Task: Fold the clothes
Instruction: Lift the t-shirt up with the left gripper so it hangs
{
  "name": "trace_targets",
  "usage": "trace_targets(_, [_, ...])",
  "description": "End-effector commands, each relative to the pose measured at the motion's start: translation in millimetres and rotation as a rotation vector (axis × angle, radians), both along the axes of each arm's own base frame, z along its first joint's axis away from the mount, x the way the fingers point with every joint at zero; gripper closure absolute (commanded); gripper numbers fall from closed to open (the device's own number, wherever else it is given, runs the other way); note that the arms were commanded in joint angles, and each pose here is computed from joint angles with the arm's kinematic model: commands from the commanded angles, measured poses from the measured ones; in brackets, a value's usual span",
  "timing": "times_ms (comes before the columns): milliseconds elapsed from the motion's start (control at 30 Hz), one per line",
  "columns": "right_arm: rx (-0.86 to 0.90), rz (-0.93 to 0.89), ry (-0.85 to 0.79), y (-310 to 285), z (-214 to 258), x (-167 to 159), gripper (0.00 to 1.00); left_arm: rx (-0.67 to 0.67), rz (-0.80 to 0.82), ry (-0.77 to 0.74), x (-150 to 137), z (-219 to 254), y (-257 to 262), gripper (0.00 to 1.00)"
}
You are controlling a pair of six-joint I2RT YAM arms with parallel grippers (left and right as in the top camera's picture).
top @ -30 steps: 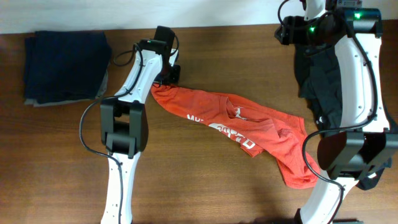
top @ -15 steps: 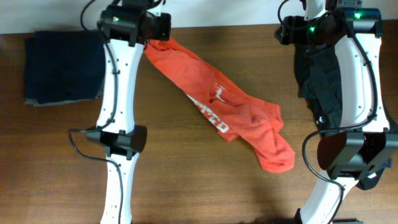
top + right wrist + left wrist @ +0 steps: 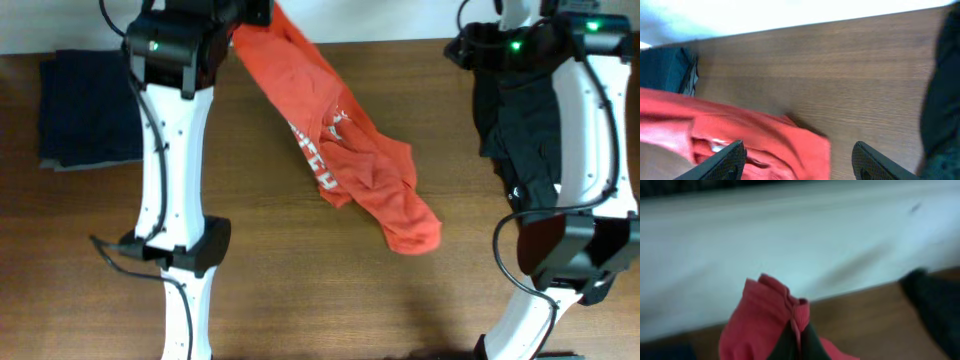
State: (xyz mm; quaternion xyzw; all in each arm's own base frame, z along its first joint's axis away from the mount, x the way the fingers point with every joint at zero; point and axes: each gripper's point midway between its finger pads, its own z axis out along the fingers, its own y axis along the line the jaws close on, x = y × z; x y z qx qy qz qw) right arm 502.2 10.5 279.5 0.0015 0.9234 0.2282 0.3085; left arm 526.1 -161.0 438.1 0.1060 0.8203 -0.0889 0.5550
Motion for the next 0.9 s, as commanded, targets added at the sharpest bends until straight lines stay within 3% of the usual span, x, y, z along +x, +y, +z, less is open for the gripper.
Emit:
trace_targets(0, [-0.003, -0.018, -0.092, -13.3, 44.1, -18.7, 0.27, -0.073, -0.061, -0.201, -50.8, 85.0, -20.9, 0.99])
trace_targets(100, [0.004, -0.001, -0.102, -13.7, 51.4, -27.0, 0.27, -0.074, -0.169, -0.281, -85.4, 113.3, -57.3, 0.99])
trace_targets(167, [0.014, 0.041, -0.112, -7.4, 54.8, -32.0, 0.27, -0.006, -0.236, -0.322, -102.9, 118.9, -78.7, 0.99])
trace_targets(233, [0.025, 0.076, -0.120, -2.3, 57.1, -35.9, 0.27, 0.052, -0.223, -0.341, -107.2, 118.4, -85.2, 0.99])
trace_targets(333, [0.070, 0.174, -0.130, 13.1, 59.5, -46.2, 0.27, 0.108, -0.112, -0.320, -97.7, 108.9, -76.7, 0.99])
trace_targets(600, [0.054, 0.317, -0.118, 43.6, 53.2, -62.4, 0.27, 0.112, -0.097, -0.317, -82.6, 102.5, -79.1, 0.99])
trace_targets(867, [0.043, 0.515, -0.125, 115.8, 42.7, -74.5, 0.29, 0.108, -0.051, -0.340, -79.8, 109.0, -72.5, 0.99])
